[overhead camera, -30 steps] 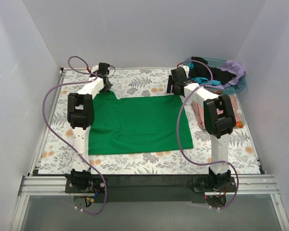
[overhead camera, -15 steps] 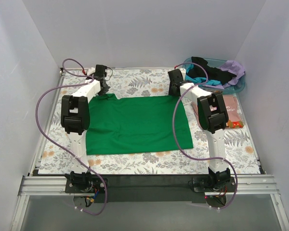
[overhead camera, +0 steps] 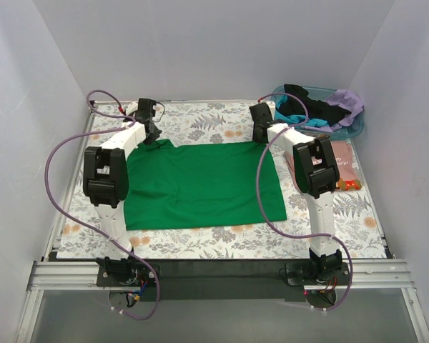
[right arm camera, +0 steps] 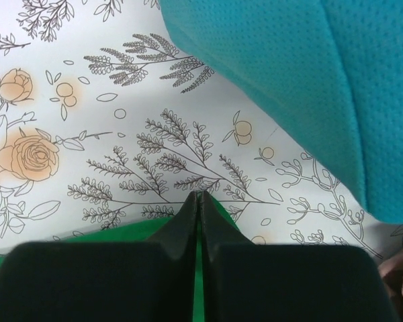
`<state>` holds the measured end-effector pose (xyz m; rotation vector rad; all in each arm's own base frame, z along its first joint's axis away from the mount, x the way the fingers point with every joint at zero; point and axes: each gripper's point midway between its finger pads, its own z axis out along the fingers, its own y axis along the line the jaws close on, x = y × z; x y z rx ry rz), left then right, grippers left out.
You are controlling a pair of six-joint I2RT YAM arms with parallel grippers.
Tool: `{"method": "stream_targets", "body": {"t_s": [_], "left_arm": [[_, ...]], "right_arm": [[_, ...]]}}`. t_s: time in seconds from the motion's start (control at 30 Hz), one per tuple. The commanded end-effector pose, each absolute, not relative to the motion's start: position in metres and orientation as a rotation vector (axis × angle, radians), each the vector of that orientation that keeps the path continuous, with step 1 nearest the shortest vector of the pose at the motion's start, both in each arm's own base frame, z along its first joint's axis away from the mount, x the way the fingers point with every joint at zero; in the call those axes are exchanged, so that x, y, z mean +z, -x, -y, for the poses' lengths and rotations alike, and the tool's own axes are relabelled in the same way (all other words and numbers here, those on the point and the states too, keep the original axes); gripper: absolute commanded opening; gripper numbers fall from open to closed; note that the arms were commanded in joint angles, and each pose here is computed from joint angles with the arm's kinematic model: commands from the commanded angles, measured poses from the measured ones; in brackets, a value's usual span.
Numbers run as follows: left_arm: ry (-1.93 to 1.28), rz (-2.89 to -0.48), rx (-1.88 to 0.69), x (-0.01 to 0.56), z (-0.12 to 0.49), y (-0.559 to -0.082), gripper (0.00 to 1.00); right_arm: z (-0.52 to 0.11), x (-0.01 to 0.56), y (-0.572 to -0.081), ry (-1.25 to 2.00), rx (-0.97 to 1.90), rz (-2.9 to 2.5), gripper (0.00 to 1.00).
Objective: Fold and stack the t-shirts
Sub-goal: Fold the tshirt
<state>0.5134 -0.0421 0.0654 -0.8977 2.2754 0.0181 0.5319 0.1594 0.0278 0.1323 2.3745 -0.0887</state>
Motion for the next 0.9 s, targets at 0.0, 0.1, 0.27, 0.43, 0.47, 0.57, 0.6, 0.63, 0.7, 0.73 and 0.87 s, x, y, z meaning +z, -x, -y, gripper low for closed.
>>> {"method": "stream_targets", "body": {"t_s": [0.0,0.1,0.27,0.43,0.47,0.57,0.6,0.63,0.7,0.73,0.87], "left_arm": [[0.887,-2.168,-0.033,0.121,0.038,-0.509,0.0],[0.876,-2.171,-0.04,0.125,0.037,-0.498,0.0],[0.866,-2.177,-0.045,0.13,0.036,-0.479,0.0],[0.864,-2.178,-0.067,0.139,0.035,-0.449,0.0],[0.865,-2.184,-0.067,0.139,0.035,-0.443,0.0],[0.893,-2.183,-0.069,0.138,0.032,-0.42,0.0],[0.896,-2.185,-0.079,0.139,0.032,-0.414,0.0],[0.9,-2.184,-0.087,0.14,0.032,-0.404,0.0],[0.906,-2.191,-0.121,0.142,0.038,-0.393,0.0],[0.909,-2.193,-0.124,0.14,0.038,-0.387,0.0],[0.944,-2.213,-0.145,0.133,0.043,-0.354,0.0]], "right_arm": [[-0.165,0.071,-0.53,-0.067,-0.109,-2.305,0.01],[-0.168,0.087,-0.525,-0.04,-0.081,-2.272,0.01],[-0.166,0.09,-0.507,-0.013,-0.088,-2.275,0.01],[-0.158,0.089,-0.486,-0.008,-0.1,-2.281,0.01],[-0.159,0.09,-0.483,-0.006,-0.094,-2.281,0.01],[-0.155,0.091,-0.47,-0.001,-0.092,-2.281,0.01],[-0.156,0.1,-0.468,0.0,-0.087,-2.263,0.01],[-0.154,0.101,-0.466,0.001,-0.089,-2.261,0.01],[-0.149,0.104,-0.457,0.005,-0.099,-2.259,0.01],[-0.147,0.104,-0.455,0.005,-0.1,-2.259,0.01],[-0.144,0.105,-0.439,0.032,-0.087,-2.263,0.01]]}}
